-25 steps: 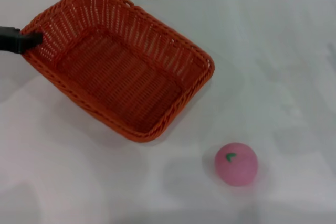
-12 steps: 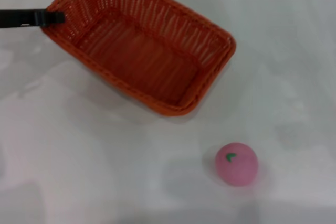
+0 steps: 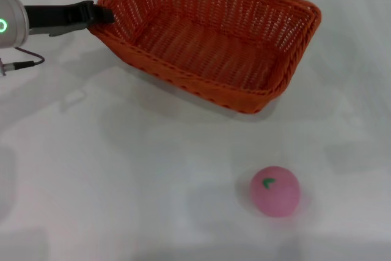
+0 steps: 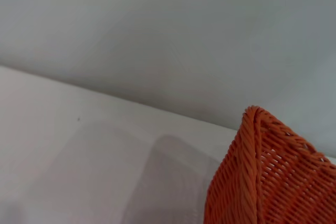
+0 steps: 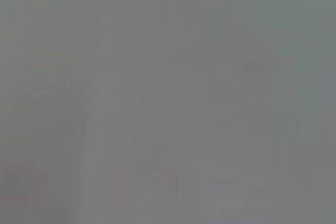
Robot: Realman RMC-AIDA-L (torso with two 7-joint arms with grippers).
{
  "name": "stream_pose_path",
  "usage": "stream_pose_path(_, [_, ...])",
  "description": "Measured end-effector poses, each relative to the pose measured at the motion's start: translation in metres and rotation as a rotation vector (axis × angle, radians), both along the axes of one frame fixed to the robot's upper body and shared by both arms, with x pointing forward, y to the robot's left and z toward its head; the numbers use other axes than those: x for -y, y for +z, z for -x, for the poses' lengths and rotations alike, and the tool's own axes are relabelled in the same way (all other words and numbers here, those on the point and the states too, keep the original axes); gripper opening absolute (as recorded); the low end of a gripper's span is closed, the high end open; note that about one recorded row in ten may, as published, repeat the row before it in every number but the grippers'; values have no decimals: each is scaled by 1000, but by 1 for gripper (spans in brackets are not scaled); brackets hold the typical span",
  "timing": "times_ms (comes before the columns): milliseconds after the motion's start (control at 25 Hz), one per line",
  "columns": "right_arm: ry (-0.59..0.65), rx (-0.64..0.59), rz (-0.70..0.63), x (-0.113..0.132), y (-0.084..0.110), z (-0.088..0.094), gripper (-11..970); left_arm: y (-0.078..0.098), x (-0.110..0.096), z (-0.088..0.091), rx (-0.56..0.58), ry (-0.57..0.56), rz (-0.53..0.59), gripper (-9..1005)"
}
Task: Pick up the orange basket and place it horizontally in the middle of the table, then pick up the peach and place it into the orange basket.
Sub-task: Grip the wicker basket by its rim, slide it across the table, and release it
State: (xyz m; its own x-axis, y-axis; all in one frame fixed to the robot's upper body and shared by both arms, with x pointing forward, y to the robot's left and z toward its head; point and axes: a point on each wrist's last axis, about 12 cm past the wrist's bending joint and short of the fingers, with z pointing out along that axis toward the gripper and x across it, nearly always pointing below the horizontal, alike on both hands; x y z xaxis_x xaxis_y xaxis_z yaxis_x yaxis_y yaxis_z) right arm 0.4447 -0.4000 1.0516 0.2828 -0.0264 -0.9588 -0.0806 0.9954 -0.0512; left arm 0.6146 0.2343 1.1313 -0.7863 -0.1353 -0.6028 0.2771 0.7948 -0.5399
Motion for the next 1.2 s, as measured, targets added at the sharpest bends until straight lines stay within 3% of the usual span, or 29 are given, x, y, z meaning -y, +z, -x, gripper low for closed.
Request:
stream_pose_path(440, [-21,0,-4,4,-1,6,841,0,5,8,-71,144,77,198])
stream_pose_path(920, [-12,23,-9,3,-1,16,840,-20,11,14,-180,210,117,197])
stream_pose_path(1200, [-19,16,-9,4,-2,21,840,-22,24,17,-212,197,103,197])
